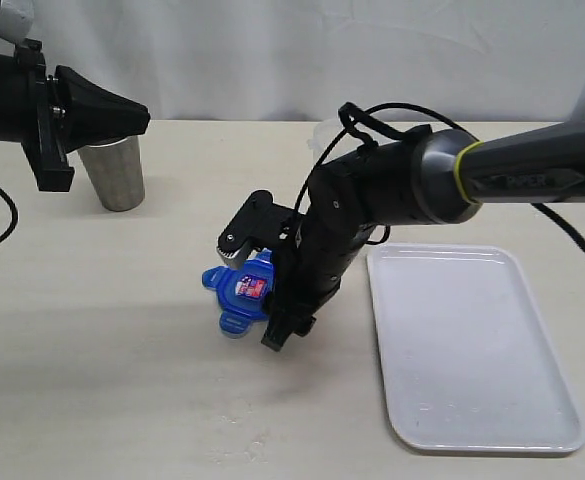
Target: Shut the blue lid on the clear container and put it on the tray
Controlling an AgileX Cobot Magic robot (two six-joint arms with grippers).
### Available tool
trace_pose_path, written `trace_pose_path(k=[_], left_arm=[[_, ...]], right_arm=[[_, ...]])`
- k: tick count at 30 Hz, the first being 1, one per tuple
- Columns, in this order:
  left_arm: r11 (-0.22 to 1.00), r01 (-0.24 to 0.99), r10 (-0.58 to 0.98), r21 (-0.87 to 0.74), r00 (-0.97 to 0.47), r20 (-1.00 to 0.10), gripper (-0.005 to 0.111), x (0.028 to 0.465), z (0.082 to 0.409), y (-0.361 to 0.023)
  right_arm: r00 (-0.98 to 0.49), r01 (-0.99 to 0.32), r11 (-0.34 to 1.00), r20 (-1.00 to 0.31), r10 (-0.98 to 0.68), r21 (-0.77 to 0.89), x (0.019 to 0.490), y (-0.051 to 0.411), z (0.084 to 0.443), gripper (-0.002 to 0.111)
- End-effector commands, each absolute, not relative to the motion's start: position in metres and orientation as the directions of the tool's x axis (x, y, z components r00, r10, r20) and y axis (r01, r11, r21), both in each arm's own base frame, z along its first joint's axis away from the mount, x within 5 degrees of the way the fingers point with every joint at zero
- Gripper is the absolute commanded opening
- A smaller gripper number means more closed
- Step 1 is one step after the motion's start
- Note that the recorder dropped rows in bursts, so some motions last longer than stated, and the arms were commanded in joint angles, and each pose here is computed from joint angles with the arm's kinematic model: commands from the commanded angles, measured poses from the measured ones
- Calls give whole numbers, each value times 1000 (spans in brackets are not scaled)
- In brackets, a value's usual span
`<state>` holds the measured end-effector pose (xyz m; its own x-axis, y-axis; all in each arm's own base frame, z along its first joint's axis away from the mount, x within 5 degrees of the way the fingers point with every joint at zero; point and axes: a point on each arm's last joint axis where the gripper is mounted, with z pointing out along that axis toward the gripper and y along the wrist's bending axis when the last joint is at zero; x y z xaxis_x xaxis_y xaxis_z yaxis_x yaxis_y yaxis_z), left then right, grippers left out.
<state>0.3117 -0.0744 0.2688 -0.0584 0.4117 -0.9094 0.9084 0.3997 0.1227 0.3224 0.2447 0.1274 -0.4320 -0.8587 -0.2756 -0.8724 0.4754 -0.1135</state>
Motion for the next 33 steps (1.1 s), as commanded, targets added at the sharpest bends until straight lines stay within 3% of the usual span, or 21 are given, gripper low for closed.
trace_pose_path(k=[1, 13, 21, 26, 33], left_arm=[[400, 908, 406, 125, -54, -912, 0, 310, 271, -74], [395, 910, 407, 125, -52, -912, 0, 310, 271, -74], [395, 910, 407, 125, -52, -912, 0, 310, 271, -74], [395, 910, 407, 125, -52, -912, 0, 310, 271, -74], [397, 909, 410, 127, -52, -910, 0, 310, 270, -73]], right_arm=[[-420, -879, 462, -268, -867, -115, 331, 249, 120, 60], [-422, -892, 444, -205, -883, -78, 331, 250, 100, 53], [-402, -915, 404, -166, -901, 24, 318, 250, 113, 4], [-431, -901, 428, -226, -874, 65, 315, 254, 132, 7], [-437, -883, 469, -326, -839, -24, 324, 256, 147, 49]])
